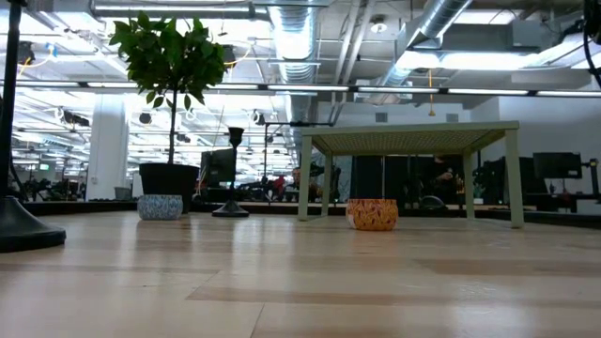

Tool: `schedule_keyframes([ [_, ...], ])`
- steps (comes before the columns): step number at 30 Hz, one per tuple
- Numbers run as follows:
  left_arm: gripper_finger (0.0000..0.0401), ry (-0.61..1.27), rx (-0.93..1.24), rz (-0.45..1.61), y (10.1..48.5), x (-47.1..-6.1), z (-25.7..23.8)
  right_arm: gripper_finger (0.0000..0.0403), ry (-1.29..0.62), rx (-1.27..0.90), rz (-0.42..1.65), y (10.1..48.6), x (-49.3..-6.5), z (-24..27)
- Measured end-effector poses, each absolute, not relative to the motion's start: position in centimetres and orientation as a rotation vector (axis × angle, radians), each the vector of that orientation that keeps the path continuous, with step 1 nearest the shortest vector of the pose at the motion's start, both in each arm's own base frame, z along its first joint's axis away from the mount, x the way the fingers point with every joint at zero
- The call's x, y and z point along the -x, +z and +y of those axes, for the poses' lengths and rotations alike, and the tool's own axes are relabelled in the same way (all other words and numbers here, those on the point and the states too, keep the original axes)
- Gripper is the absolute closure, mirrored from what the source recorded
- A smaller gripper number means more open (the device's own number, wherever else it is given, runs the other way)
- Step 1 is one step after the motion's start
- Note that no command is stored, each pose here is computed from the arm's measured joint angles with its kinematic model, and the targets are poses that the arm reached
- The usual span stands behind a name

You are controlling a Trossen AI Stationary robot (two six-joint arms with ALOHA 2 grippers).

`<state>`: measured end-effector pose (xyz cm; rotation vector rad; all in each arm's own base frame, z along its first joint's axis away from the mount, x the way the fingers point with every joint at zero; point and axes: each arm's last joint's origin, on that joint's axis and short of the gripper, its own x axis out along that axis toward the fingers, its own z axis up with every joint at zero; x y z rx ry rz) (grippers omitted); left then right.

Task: Pick & Place candle stick holders
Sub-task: Put the candle holder on the shelf

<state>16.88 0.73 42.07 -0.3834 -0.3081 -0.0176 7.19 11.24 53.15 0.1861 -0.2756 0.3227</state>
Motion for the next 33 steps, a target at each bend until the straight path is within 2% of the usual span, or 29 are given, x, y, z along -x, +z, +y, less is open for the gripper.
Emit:
schedule_keyframes([
  [4,0.0101,-0.063,0.368,-0.322,42.3,-16.8,0.9,0.0122,0.541,-0.096,-0.361,55.0,-6.6,10.4],
  [9,0.0101,-0.077,0.363,-0.321,42.3,-16.8,1.3,0.0123,0.595,0.045,-0.274,56.1,-6.9,9.3],
  [19,0.0101,-0.083,0.369,-0.323,42.3,-16.8,1.3,0.0123,0.494,-0.392,0.288,53.2,-7.5,7.3],
  [23,0.0101,-0.036,0.377,-0.332,42.3,-16.9,1.5,0.0123,0.378,-0.568,0.541,51.2,-7.4,7.1],
  [33,0.0101,0.008,0.385,-0.315,41.9,-17.7,1.7,0.0123,0.218,-0.602,1.061,47.5,-7.6,8.6],
])
